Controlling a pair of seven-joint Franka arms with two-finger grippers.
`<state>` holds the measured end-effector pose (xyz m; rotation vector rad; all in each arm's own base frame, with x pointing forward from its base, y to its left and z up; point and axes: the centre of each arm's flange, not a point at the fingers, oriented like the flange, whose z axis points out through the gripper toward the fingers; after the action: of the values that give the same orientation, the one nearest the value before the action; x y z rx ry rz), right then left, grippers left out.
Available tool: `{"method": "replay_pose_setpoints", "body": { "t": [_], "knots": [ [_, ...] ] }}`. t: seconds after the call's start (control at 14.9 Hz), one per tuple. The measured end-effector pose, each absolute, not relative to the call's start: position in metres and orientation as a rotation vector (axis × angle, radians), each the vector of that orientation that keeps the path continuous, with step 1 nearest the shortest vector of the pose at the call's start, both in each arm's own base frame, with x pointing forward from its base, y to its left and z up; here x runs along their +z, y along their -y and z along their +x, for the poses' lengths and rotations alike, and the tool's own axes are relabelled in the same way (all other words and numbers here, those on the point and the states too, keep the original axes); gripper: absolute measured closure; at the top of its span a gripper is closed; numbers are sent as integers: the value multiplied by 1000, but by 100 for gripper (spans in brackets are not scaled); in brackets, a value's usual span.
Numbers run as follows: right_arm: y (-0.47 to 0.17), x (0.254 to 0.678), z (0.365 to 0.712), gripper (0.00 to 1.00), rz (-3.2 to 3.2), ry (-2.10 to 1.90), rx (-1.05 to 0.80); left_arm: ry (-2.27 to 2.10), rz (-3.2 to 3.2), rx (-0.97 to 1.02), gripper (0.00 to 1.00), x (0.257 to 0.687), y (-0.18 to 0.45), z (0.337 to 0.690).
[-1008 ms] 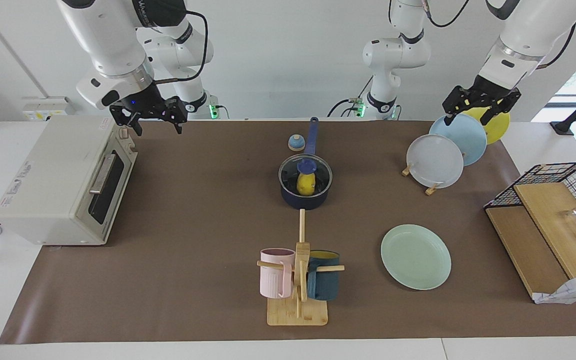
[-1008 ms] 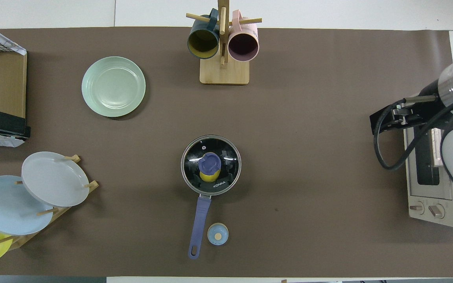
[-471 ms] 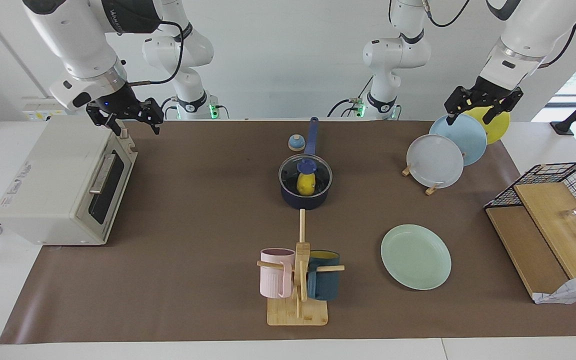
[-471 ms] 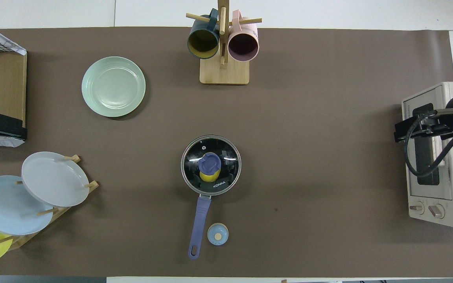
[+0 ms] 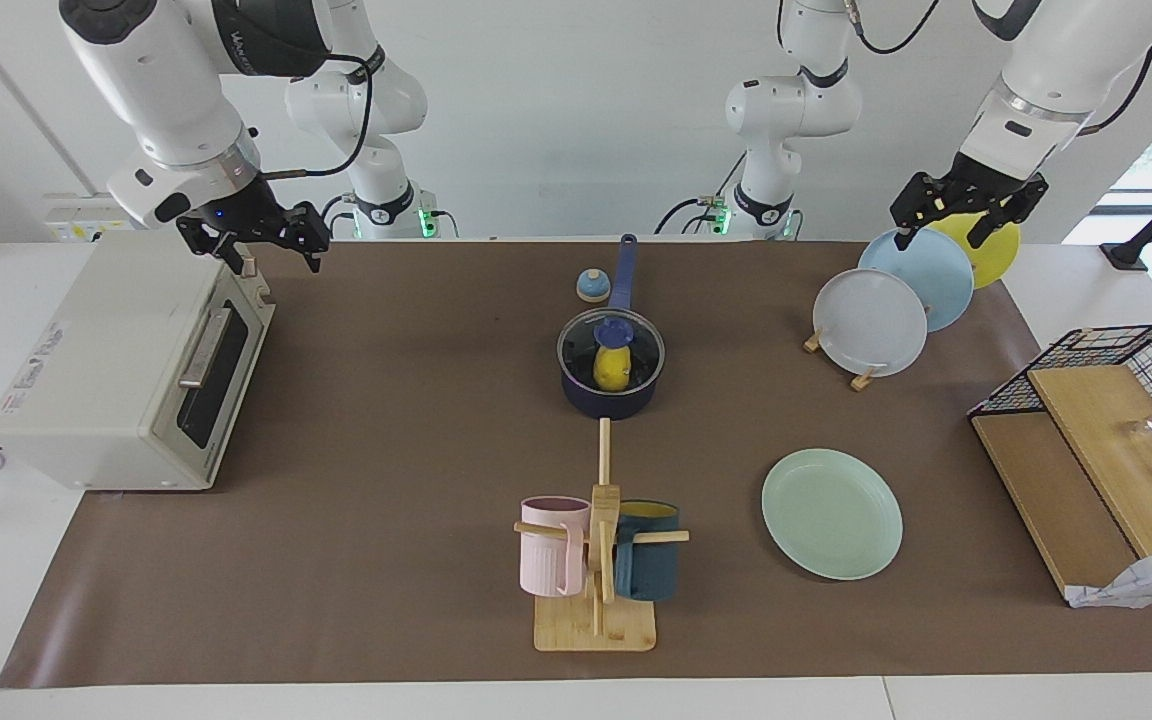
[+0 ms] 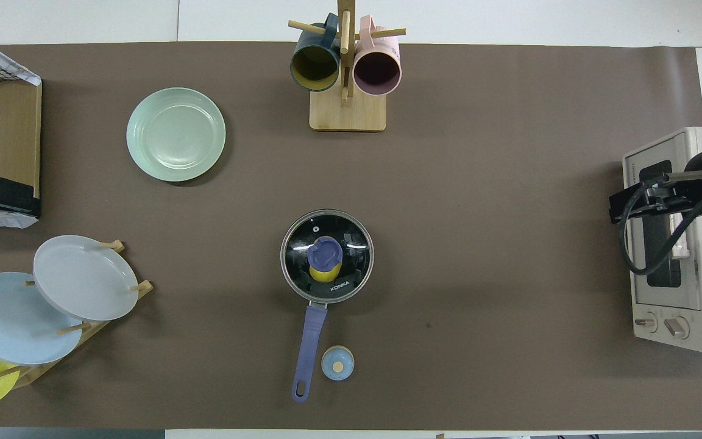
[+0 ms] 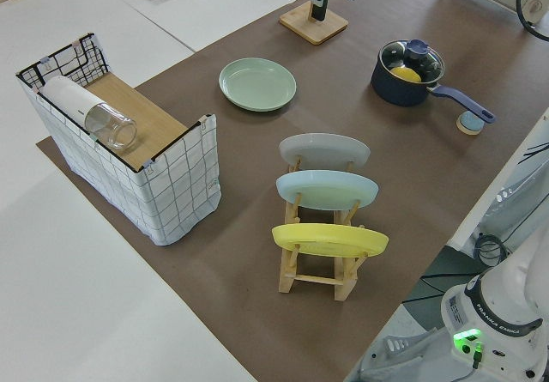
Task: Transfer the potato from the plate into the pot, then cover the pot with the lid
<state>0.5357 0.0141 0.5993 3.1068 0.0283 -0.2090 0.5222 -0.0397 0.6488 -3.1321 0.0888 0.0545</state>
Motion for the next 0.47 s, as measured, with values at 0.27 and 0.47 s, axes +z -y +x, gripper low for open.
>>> {"method": "replay_pose_setpoints", "body": {
  "t": [0.27, 0.47],
  "knots": [
    [-5, 599, 536, 0, 3108, -3, -209, -88, -3132, 51, 0, 649, 40, 522],
    [-5, 599, 536, 0, 3109, -2, -211, -88, -3132, 47, 0, 650, 40, 522]
  ]
}}
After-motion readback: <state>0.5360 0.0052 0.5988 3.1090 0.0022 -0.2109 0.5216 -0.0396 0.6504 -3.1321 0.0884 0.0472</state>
